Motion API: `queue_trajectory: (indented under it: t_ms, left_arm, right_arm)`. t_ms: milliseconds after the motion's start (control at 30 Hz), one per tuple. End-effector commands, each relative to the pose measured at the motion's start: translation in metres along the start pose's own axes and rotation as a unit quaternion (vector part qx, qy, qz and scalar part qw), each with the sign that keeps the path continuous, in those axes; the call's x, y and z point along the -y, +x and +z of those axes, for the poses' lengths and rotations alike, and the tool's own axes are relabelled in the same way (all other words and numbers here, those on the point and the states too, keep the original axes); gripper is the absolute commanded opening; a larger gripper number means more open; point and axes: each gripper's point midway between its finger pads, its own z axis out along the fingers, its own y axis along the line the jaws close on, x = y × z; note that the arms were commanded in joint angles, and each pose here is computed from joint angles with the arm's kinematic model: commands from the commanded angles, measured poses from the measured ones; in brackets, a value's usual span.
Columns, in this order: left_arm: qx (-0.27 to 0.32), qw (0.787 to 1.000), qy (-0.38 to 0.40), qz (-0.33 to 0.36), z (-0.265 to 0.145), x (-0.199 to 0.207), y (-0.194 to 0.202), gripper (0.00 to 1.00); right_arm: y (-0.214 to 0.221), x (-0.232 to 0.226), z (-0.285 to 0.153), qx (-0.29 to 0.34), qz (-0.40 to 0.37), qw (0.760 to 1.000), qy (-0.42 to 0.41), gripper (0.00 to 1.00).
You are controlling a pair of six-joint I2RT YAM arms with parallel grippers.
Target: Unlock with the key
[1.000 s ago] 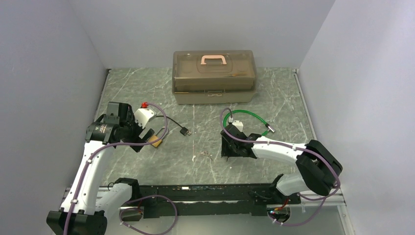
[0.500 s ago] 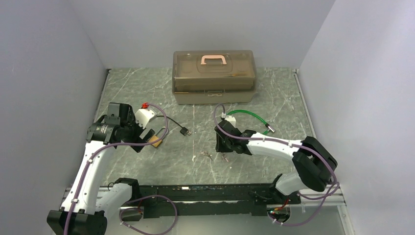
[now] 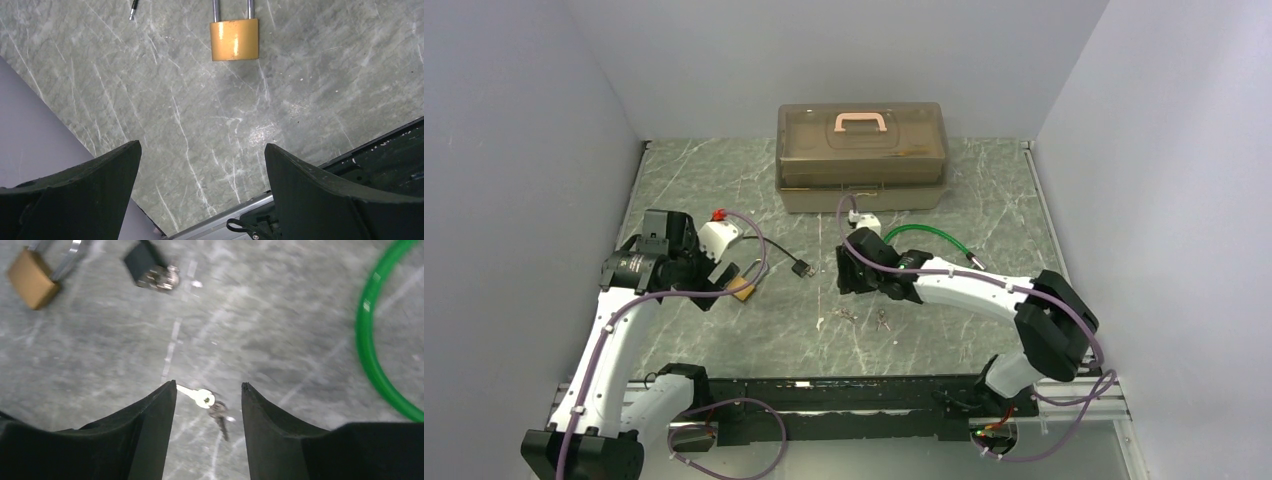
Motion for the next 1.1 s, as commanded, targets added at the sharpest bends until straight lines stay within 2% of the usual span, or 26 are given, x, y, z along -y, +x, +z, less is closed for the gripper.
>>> queue_trajectory:
  t_ms: [0,133,400,533,733,1067]
  left_arm:
    - [0.009,1.000,-0.014,-0.019,0.000,-0.011,-0.005,0.99]
    - [0.003,0.999,-0.023,-0.047,0.001,-0.025,-0.004,0.99]
    - [0.004,0.994,-0.025,-0.109,-0.011,-0.044,0.001,0.99]
    - [0.041,0.991,0.002,-0.128,-0.030,-0.040,-0.018,1.00]
    - [0.046,0.990,0.002,-0.133,-0.036,-0.036,-0.018,0.99]
    - [0.051,0.991,-0.020,-0.123,-0.045,-0.036,-0.014,0.99]
  right_arm:
    - [-0.031,-0.065,0.001,0.038,-0.056,0.995,-0.074,0.56]
    - [-0.039,-0.115,0.020,0.040,-0.080,0.990,-0.108,0.60]
    - [-0.052,-0.164,0.093,0.028,-0.080,0.990,-0.117,0.58]
    - [-0.052,-0.171,0.123,0.021,-0.073,0.990,-0.116,0.57]
    - [-0.055,-0.166,0.152,0.022,-0.074,0.994,-0.079,0.54]
    - [-0.046,-0.165,0.162,0.019,-0.095,0.994,-0.056,0.52]
